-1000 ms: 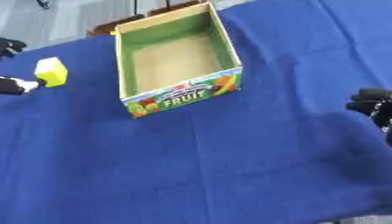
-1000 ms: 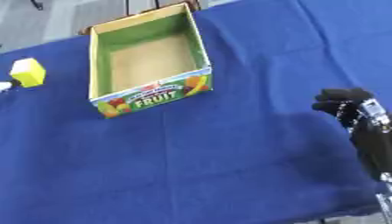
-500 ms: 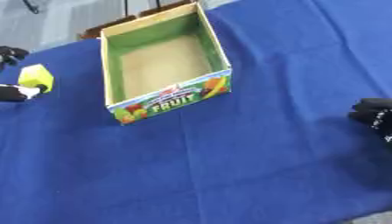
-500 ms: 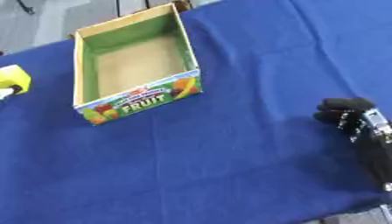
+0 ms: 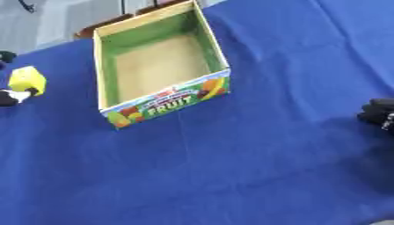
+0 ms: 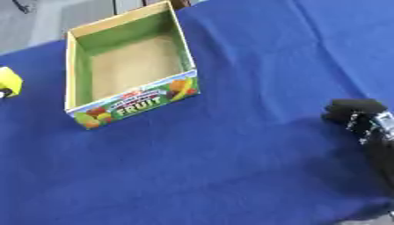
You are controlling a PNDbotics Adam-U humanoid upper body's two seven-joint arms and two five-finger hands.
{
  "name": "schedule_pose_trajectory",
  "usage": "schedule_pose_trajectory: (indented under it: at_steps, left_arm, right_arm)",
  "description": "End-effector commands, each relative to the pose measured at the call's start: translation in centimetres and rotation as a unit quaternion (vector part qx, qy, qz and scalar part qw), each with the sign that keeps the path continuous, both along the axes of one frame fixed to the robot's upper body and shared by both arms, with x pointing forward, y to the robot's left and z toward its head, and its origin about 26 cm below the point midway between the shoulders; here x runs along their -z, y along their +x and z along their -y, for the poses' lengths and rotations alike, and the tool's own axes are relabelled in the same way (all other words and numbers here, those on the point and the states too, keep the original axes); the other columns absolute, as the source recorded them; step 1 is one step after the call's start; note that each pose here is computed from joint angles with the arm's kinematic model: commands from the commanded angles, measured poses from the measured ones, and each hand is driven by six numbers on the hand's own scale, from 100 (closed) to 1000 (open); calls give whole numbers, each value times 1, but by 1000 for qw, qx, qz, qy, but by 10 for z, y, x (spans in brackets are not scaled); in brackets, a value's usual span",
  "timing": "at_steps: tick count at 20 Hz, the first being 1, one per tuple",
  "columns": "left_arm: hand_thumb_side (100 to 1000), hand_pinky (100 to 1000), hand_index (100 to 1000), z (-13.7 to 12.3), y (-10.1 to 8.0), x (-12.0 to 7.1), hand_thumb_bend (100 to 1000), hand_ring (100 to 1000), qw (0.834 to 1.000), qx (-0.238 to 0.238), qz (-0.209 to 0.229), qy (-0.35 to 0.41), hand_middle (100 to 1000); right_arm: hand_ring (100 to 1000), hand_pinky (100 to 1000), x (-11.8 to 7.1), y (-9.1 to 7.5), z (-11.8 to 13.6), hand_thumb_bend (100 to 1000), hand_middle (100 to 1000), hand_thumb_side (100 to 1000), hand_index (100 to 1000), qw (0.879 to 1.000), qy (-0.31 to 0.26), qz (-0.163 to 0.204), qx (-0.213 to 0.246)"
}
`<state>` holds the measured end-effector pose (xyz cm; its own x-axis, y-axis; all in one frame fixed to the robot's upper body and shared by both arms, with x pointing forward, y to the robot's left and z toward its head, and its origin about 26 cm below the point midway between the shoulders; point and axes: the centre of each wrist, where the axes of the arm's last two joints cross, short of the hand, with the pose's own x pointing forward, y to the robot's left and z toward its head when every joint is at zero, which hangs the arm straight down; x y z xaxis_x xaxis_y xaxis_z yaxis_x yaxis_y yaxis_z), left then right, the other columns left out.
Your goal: Pick up objects on the table and place them in the box.
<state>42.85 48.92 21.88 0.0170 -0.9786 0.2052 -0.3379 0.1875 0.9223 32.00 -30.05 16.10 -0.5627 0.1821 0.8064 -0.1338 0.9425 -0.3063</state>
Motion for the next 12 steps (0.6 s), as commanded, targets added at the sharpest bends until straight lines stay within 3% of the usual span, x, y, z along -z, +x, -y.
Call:
schedule_pose_trajectory:
  at_steps: [1, 7, 12]
  left_arm:
    - [271, 825, 869, -20, -11, -19, 526, 747, 999, -20, 22, 13, 734]
    - [288, 819, 836, -18, -10, -12, 479, 711, 1000, -1, -13, 4, 671]
    - [293, 768, 707, -13, -7, -10, 428, 535, 999, 17, -34, -9, 497]
  right_arm:
    - [739, 906, -4, 0, 6, 100, 704, 1000, 785, 1000, -13, 3, 10]
    - [739, 906, -5, 1, 5, 100, 704, 1000, 785, 1000, -14, 6, 9]
    - [739, 906, -5, 1, 4, 100, 704, 1000, 784, 1000, -13, 6, 8]
